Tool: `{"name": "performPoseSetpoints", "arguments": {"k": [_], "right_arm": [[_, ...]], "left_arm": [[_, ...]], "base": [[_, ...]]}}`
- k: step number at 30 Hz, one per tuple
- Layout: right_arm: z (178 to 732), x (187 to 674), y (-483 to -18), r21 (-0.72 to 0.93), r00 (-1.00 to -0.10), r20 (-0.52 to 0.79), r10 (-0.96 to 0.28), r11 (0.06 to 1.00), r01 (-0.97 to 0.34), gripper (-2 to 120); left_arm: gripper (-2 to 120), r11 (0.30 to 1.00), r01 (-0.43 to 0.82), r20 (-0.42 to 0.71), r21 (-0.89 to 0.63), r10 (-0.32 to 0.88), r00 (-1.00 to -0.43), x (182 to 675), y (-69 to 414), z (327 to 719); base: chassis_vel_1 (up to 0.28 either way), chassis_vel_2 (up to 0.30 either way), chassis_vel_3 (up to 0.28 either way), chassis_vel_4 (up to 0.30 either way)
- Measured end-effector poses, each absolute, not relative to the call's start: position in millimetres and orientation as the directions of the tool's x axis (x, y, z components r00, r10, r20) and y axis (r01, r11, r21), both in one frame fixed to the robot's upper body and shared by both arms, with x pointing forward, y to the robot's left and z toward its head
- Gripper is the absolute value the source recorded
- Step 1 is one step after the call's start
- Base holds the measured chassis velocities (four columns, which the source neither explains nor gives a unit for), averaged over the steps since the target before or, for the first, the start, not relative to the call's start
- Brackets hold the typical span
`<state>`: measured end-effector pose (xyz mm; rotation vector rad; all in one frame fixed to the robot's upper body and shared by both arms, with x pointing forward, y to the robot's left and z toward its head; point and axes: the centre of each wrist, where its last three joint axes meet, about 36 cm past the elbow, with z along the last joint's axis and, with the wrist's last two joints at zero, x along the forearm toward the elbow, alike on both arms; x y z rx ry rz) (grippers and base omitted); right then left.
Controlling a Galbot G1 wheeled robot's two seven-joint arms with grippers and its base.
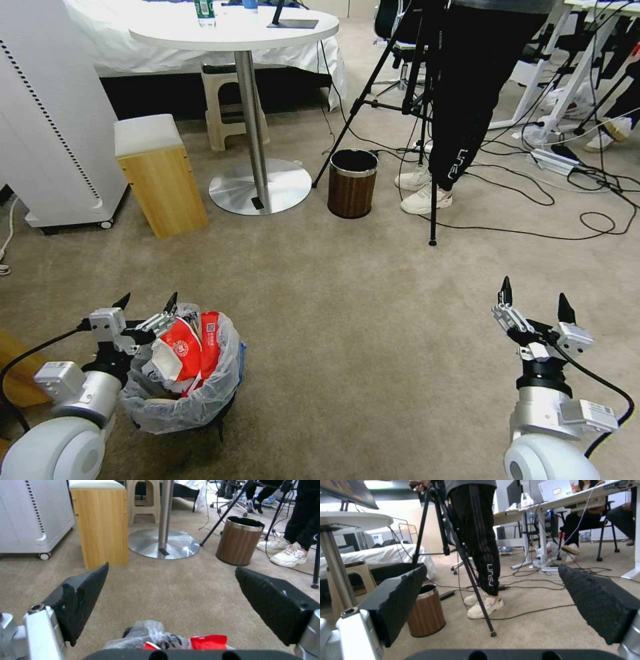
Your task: Pick up the trash bin and place the garbage on the floor into it.
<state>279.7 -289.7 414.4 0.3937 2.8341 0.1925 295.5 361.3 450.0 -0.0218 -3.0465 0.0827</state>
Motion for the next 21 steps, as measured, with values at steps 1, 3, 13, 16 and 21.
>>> {"name": "performPoseSetpoints", "arguments": {"k": [1,3,13,16,21], "right_arm": [[414.4,279.8,-289.7,0.167,-0.926,-0.249,0.285,0.954,0.248,100],[414.4,279.7,-289.8,0.167,-0.926,-0.249,0.285,0.954,0.248,100],[414.4,279.7,-289.6,0.167,-0.926,-0.249,0.284,0.954,0.248,100],[414.4,279.7,-289.7,0.167,-0.926,-0.249,0.284,0.954,0.248,100],[414.4,279.7,-289.7,0.167,-0.926,-0.249,0.284,0.954,0.248,100]], "left_arm": [[100,0.998,0.012,0.093,-0.055,0.017,-0.996,295.5,361.3,450.0],[100,0.998,0.012,0.093,-0.055,0.017,-0.996,295.5,361.3,450.0],[100,0.998,0.010,0.093,-0.055,0.016,-0.996,295.5,361.4,450.0],[100,0.998,0.011,0.093,-0.055,0.016,-0.996,295.5,361.3,450.0],[100,0.998,0.011,0.093,-0.055,0.016,-0.996,295.5,361.3,450.0]], "base": [[0.096,0.096,-0.072,-0.075],[0.096,0.122,-0.091,-0.105],[0.116,0.097,-0.090,-0.107],[-0.025,-0.014,0.014,0.013],[-0.070,-0.050,0.053,0.049]]}}
